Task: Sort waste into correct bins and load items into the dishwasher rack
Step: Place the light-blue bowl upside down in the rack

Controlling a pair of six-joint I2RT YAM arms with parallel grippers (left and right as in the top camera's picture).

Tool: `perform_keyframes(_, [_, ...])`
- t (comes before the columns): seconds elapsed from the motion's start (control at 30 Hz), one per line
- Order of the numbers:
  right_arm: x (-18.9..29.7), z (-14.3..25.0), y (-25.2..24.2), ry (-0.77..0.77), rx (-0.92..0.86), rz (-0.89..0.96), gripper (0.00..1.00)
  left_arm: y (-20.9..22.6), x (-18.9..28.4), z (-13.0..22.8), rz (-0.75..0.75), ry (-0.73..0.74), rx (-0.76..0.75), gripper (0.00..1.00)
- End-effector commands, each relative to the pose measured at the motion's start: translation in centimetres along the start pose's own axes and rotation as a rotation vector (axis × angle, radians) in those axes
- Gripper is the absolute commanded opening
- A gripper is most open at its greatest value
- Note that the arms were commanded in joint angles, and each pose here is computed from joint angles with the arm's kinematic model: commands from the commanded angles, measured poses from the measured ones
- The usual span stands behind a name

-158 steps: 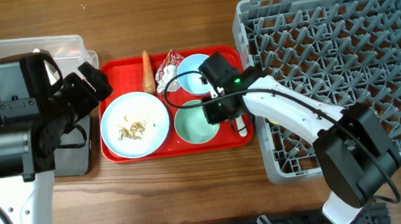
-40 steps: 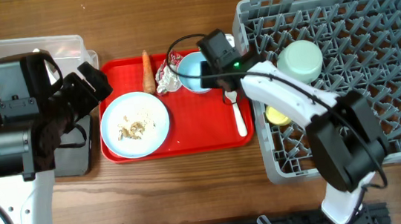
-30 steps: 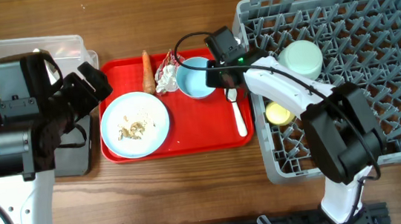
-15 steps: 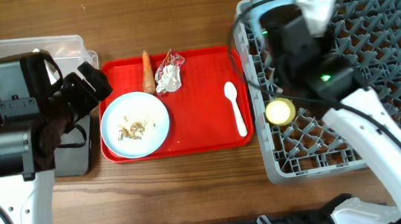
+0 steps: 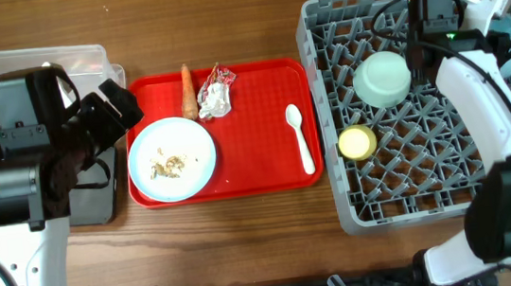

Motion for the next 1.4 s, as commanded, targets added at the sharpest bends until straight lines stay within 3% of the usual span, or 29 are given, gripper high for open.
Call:
perform_keyframes(0.0, [-0.5,1.2,2.2,0.037,0.077,-0.055,0.04,0.2,0.1,-0.2,-0.009,-0.010,0.013,1.00])
perform_keyframes(0.17, [-1.6,1.8,3.4,0.032,0.156,0.024,0.04,0.2,0.1,-0.2,-0.009,-0.010,0.013,1.00])
perform_keyframes(0.37, [-1.0,2.1,4.4,0.036,0.196,-0.046,0.04,0.2,0.1,-0.2,-0.009,-0.010,0.013,1.00])
perform_keyframes(0.63, [-1.5,1.1,3.0,-0.011,0.246,0.114,0.04,0.2,0.1,-0.2,-0.009,-0.010,0.013,1.00])
perform_keyframes(0.8, [-0.3,1.7,4.6,0.000,0.275,-0.030,0.04,0.2,0.1,-0.2,-0.009,-0.010,0.013,1.00])
perform_keyframes(1.1, [1.5,3.1,6.1,-0.019,0.333,-0.100,0.06,0.2,0.1,-0.2,-0.009,-0.010,0.013,1.00])
perform_keyframes(1.13, [1.7,3.2,6.2,-0.022,0.339,-0.109,0.08,0.2,0.1,-0.2,-0.009,-0.010,0.013,1.00])
perform_keyframes(1.37, [7.3,0.8,5.2,-0.151,0.266,-0.205,0.50,0.2,0.1,-0.2,-0.009,-0.010,0.013,1.00])
Point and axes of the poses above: each gripper's point midway between its finger pads, its own x axis back along the fingers, its own y axis along the line the jaws close on, z = x × y, the point moved 8 cm from there along x, back along the fingers, and after that the axes turned 6 degrees about -x, right-handed, at the moved point
